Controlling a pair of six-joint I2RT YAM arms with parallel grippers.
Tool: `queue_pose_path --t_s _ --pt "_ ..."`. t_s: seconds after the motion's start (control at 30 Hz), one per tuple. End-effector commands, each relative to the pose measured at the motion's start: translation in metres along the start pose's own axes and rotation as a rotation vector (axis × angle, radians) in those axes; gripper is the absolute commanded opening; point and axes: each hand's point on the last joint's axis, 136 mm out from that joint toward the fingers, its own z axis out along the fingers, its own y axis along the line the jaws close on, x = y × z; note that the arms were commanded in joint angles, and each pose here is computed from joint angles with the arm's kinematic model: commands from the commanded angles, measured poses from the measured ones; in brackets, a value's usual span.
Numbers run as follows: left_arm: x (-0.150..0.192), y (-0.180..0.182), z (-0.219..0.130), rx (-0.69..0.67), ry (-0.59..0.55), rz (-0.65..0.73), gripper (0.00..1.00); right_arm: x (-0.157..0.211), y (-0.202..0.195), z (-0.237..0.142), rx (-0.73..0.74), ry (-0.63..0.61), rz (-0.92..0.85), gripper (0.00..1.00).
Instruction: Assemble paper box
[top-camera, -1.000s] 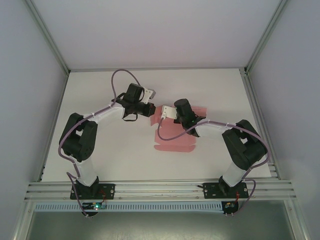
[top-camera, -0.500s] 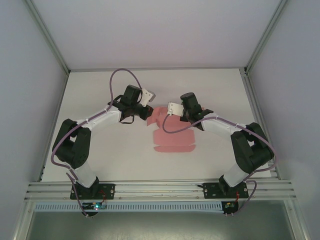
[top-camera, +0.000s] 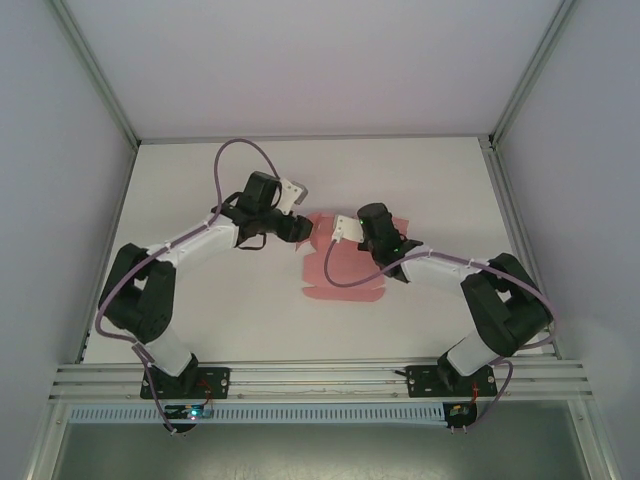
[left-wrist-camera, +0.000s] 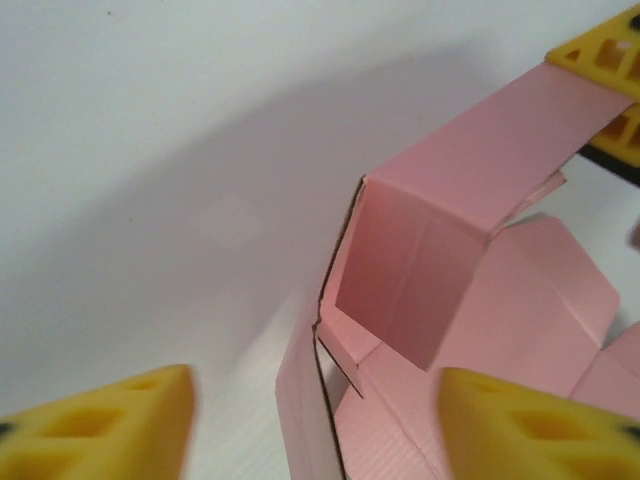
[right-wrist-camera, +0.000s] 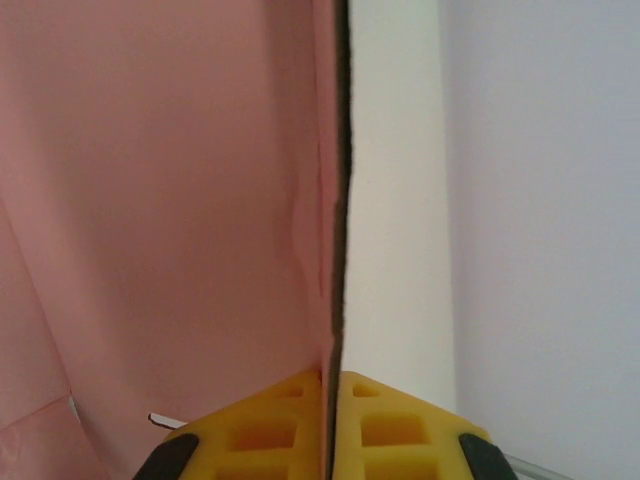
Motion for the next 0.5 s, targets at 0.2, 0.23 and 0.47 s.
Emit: queue_pose_path --t_s 0.2,0.23,0.47 --pt "-0.012 0.035 -0.058 -0.109 -0.204 -0.222 1.00 -0.003 -0.023 -0.020 0.121 -0.023 0.059 0.00" --pt "-0.008 0.051 -0.058 -0.139 -0.204 -0.279 1.00 -0.004 -0.021 -0.019 0.110 -0.025 0.058 0.00" --pt "0.003 0.063 -0.016 0.015 -0.066 -0.343 1.00 -0.008 -0.015 -0.018 0.082 -0.031 0.043 0.00"
